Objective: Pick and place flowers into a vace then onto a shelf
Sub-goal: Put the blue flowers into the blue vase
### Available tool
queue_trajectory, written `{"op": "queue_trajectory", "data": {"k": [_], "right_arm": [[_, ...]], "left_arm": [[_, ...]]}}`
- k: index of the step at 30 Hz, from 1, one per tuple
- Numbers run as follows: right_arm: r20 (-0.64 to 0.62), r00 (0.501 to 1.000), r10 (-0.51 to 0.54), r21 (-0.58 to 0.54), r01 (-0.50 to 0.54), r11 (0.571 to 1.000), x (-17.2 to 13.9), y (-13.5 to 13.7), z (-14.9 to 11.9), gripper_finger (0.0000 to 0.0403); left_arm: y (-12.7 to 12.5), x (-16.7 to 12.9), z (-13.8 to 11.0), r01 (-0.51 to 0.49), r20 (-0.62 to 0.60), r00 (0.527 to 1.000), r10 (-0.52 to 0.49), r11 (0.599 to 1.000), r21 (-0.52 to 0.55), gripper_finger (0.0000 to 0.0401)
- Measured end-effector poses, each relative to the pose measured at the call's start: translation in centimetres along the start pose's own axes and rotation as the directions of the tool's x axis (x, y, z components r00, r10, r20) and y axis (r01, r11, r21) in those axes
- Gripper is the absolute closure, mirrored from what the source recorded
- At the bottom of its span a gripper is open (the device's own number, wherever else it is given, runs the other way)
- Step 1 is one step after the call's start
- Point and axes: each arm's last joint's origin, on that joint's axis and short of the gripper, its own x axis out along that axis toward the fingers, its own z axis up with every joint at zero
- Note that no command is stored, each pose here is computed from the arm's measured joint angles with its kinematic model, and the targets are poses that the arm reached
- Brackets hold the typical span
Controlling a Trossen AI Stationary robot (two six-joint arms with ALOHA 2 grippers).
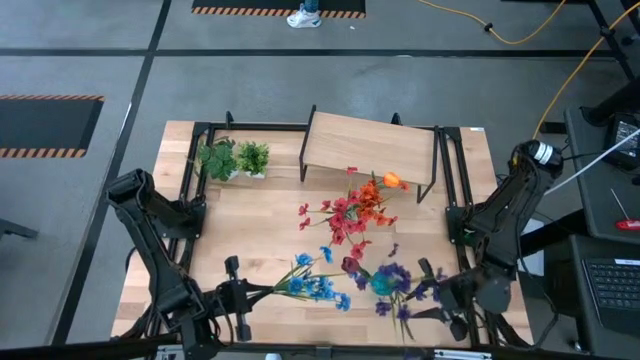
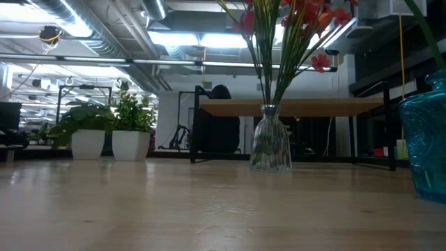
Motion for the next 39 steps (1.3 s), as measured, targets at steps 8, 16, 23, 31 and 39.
{"op": "queue_trajectory", "data": {"k": [8,16,23,31,39], "right_arm": [[-0.047,0.999,0.019,0.048,-0.017,0.999,-2.4,0.1,0.6,0.0222],[-0.064,0.995,-0.075,0.123,0.082,0.989,-5.7,-2.1,0.8,0.0222],[0.016,0.998,-0.053,0.088,0.052,0.995,-7.9,-3.7,2.0,0.0222],[0.188,0.977,-0.102,0.049,0.095,0.994,-10.7,-5.9,3.9,0.0222],[0.474,0.873,-0.117,-0.074,0.172,0.982,-11.9,-6.2,7.7,0.0222]], "left_arm": [[0.1,0.0,0.0,-0.004,-0.002,1.000,0.004,1.000,0.004,0.0395],[0.6,-0.5,0.6,0.002,0.009,1.000,-0.002,1.000,0.006,0.0396],[1.7,-1.3,1.8,0.003,0.041,0.999,-0.003,1.000,0.007,0.0396],[2.9,-2.1,3.2,-0.027,0.106,0.994,0.023,0.999,0.038,0.0396],[3.5,-2.3,3.9,-0.129,0.209,0.972,0.110,0.988,0.081,0.0396]]}}
